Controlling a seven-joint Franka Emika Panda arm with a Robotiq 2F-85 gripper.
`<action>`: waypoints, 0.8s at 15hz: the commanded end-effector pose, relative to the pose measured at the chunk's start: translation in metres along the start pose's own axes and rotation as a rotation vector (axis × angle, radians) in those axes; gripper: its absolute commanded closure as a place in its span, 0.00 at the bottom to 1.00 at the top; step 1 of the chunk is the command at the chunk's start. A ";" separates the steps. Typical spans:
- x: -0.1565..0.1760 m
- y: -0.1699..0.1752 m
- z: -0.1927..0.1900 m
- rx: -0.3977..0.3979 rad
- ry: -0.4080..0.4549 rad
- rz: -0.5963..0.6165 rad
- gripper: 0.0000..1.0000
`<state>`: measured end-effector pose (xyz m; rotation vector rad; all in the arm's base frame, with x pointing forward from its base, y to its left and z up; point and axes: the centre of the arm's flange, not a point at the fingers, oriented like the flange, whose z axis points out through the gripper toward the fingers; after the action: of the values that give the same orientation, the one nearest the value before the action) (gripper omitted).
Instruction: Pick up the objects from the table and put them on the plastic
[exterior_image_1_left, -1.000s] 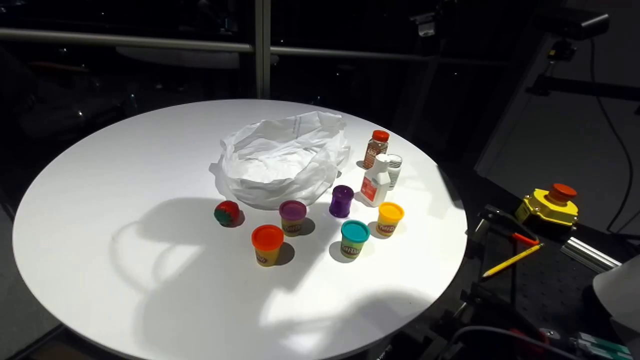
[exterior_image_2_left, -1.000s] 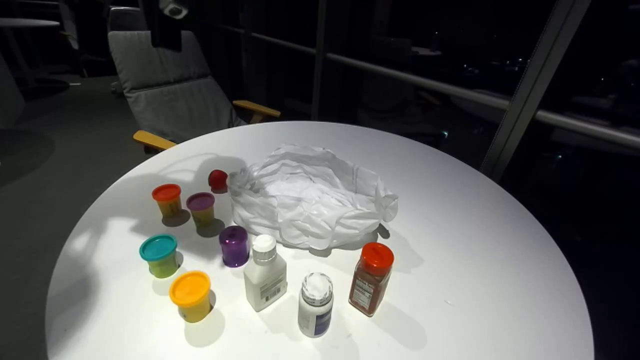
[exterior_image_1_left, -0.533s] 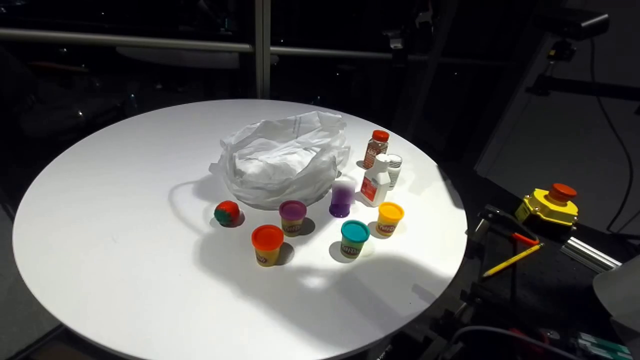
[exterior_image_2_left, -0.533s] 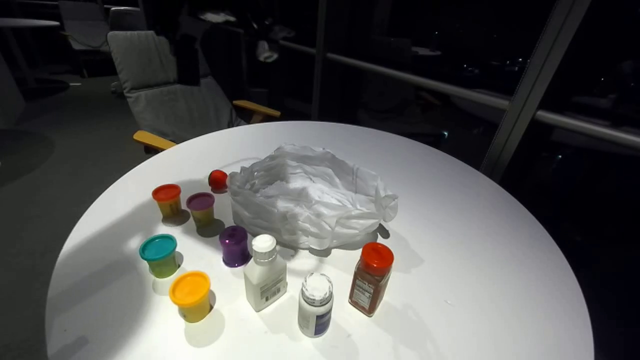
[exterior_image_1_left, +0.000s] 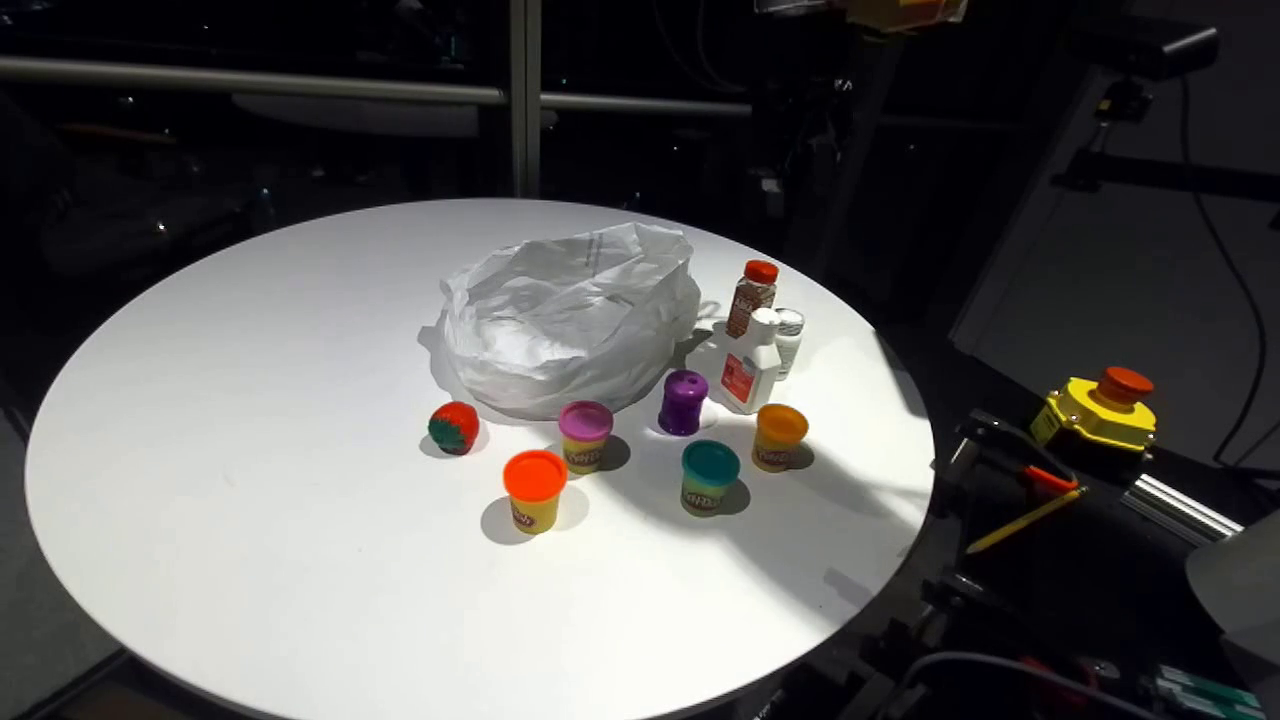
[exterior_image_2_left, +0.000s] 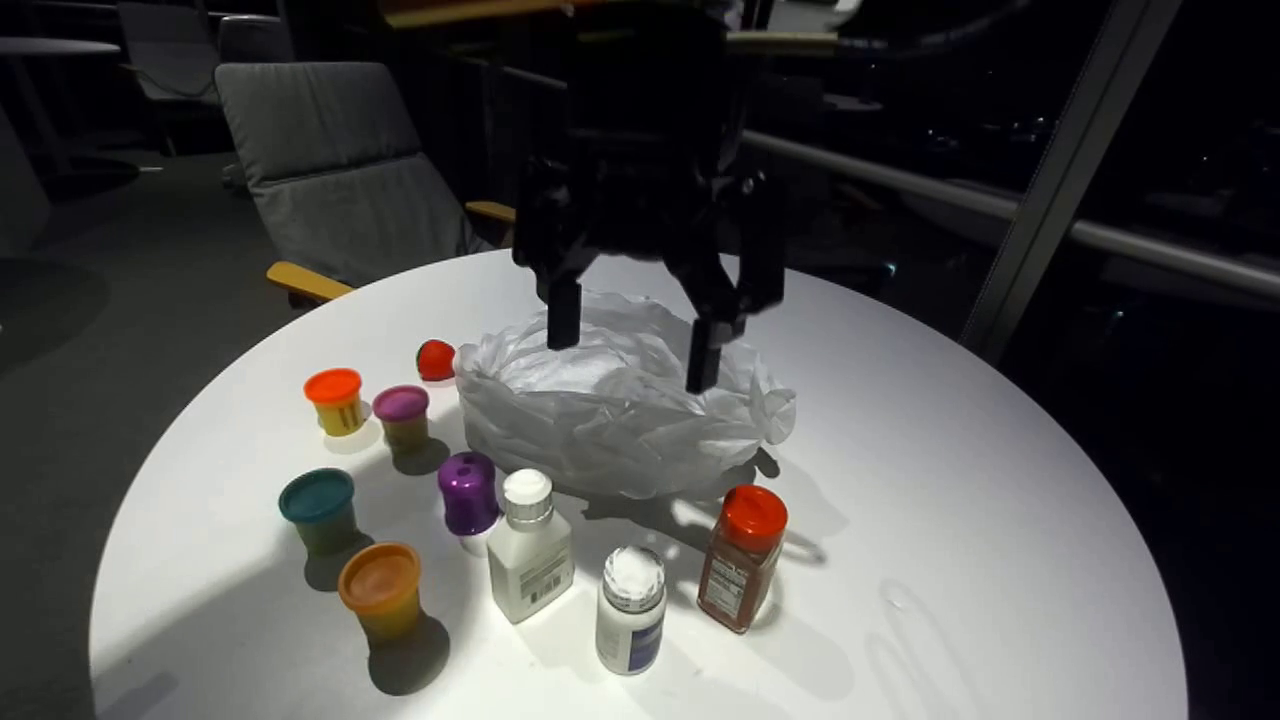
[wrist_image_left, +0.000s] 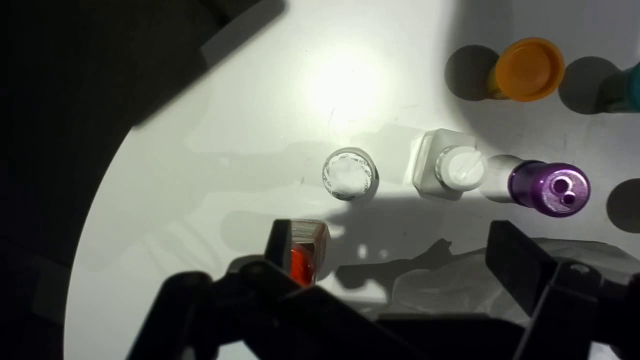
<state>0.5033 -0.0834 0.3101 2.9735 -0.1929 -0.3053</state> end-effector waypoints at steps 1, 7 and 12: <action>0.028 0.016 0.039 -0.012 0.019 -0.021 0.00; 0.050 0.039 0.088 -0.009 0.085 0.026 0.00; 0.065 0.051 0.104 -0.011 0.124 0.055 0.00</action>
<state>0.5250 -0.1476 0.2095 2.9701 -0.2507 -0.1729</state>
